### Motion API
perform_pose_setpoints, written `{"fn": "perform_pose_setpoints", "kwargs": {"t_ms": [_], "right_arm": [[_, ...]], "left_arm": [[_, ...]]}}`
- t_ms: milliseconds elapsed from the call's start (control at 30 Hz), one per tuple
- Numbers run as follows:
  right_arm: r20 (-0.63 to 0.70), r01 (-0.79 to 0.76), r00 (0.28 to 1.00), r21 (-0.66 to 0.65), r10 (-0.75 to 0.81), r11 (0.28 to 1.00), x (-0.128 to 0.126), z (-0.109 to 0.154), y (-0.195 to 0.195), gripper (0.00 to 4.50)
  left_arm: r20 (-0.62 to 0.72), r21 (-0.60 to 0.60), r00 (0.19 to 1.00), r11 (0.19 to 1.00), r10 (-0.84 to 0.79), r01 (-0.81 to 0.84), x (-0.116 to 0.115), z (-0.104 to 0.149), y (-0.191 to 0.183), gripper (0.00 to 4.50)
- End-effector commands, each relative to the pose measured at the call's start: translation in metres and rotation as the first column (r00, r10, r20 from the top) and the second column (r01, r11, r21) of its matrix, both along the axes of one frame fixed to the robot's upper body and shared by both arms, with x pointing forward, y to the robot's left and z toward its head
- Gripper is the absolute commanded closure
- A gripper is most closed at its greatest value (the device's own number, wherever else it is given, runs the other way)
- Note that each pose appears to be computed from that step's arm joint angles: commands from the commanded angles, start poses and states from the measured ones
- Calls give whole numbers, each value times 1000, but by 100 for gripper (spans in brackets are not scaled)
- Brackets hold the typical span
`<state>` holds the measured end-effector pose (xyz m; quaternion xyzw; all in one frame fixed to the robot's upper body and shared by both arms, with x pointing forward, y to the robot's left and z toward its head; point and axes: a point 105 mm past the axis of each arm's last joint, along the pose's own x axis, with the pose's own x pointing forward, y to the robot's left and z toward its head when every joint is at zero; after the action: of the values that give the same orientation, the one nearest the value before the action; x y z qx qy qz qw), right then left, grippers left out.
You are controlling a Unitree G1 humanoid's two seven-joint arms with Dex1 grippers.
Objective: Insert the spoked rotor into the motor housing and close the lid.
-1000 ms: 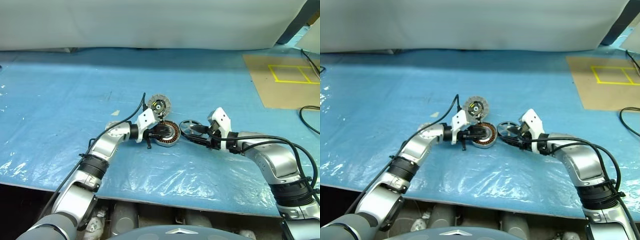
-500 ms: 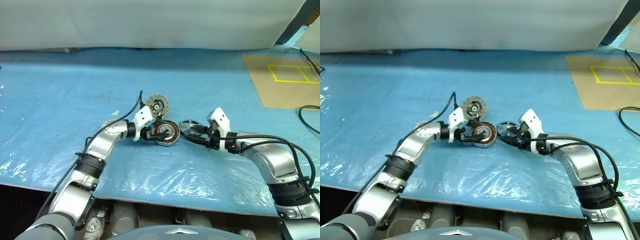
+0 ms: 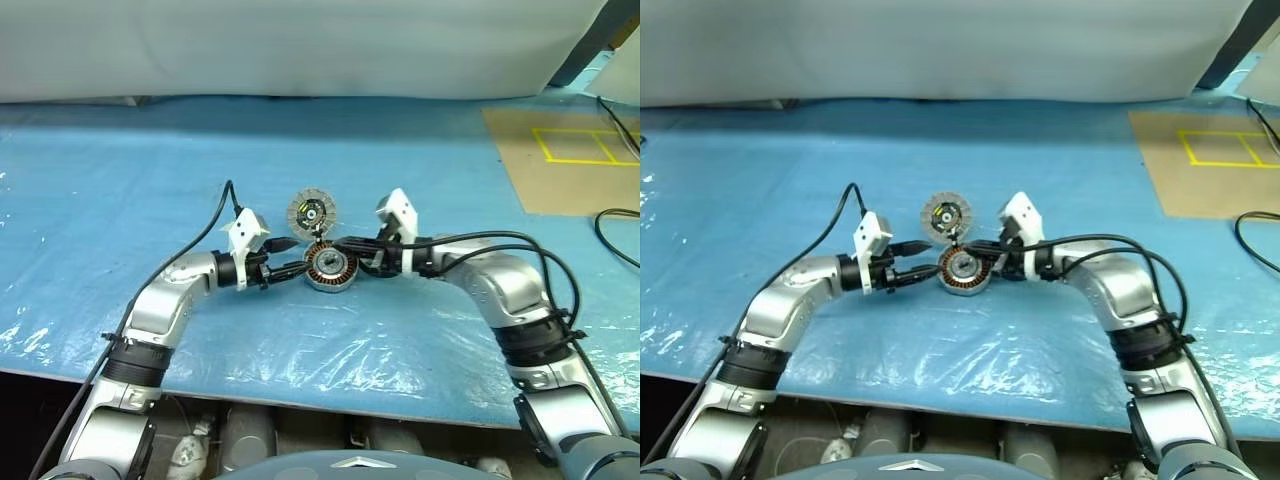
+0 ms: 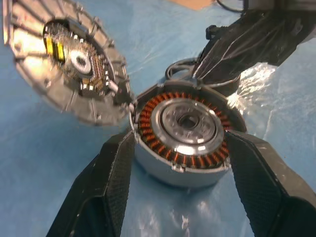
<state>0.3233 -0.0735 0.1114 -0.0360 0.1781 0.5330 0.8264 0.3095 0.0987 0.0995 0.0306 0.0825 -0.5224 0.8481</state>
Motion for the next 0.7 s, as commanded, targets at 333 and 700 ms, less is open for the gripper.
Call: {"fn": "perform_pose_setpoints", "kwargs": {"t_ms": [333, 700], "right_arm": [[12, -61, 998, -74, 62, 995, 9, -14, 15, 448], [3, -68, 998, -167, 69, 984, 5, -40, 0, 448]], "left_arm": [[35, 4, 999, 1000, 30, -30, -16, 5, 6, 145], [14, 10, 1000, 1000, 25, -25, -14, -3, 2, 145]]}}
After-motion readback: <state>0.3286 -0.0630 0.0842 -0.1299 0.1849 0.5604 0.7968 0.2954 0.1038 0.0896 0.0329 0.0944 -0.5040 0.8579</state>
